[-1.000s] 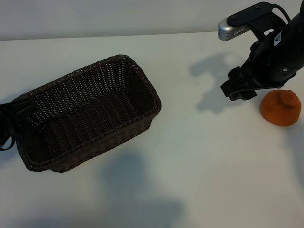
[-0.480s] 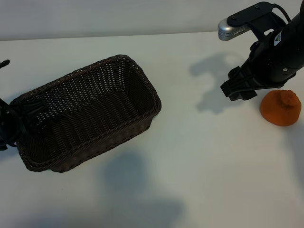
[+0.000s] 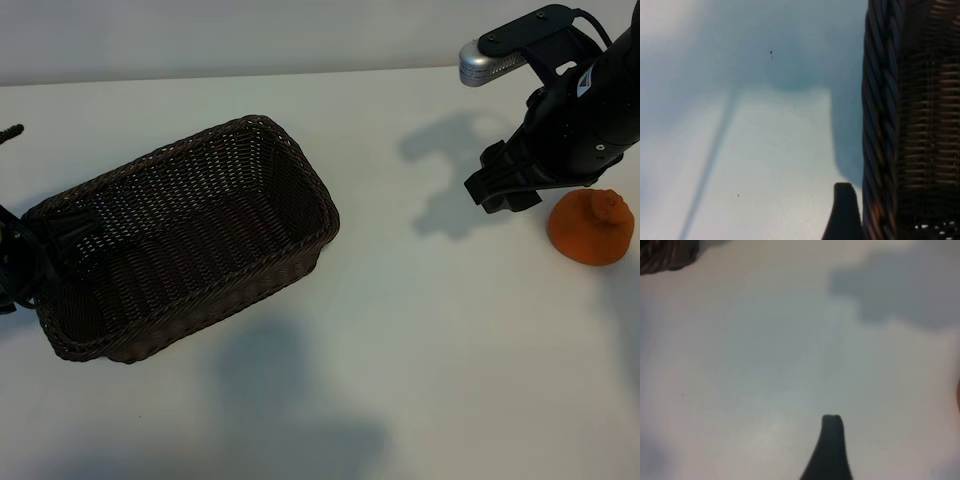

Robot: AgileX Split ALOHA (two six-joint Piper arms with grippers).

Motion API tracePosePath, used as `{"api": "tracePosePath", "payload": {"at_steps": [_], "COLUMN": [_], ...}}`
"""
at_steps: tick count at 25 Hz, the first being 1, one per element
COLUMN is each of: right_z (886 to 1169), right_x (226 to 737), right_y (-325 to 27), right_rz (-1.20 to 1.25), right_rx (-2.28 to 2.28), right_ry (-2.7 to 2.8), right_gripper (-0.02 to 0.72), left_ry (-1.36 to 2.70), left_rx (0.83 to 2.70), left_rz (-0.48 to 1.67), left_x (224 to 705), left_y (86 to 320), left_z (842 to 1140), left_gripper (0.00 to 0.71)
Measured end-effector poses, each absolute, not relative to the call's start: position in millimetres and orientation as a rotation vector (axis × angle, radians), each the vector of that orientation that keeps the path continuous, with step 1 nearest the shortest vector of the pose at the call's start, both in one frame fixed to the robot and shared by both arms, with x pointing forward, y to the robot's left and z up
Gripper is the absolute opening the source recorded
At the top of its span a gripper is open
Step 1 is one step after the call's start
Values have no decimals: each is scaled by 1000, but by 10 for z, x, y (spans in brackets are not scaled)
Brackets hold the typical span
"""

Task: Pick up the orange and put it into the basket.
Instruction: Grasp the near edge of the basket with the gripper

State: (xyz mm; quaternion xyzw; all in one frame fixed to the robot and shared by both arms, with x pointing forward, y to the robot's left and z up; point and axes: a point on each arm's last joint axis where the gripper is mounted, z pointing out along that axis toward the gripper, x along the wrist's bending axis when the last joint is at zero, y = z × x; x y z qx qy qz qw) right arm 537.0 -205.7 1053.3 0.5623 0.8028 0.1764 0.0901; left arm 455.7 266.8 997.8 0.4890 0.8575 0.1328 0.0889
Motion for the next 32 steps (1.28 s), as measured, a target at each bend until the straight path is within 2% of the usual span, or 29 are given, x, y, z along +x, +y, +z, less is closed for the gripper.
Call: {"api": "tracePosePath", "payload": {"at_steps": [11,20,25,32], "right_z": [10528,10526,10524,10524], "right_x": [5358,5354,5349,5349], "right_y": [-2059,-2060,-2062,-2062], "right_rz": [511,506,498,498], "right_rx": [1678,1681,1682,1682], "right_ry": [2397,2401,2405,2405], "right_gripper": [595,595,595,595], "left_ry": [2544,2564,2548,2481], "left_rx": [1418,1377,1360,1357], "left_rz": [434,397,412,420], "left_x": [4590,4448,4481,4532], "left_y": [2681,2787,2875,2862], "left_z": [9977,9631,9636,9652], "left_gripper": [558,558,558,558]}}
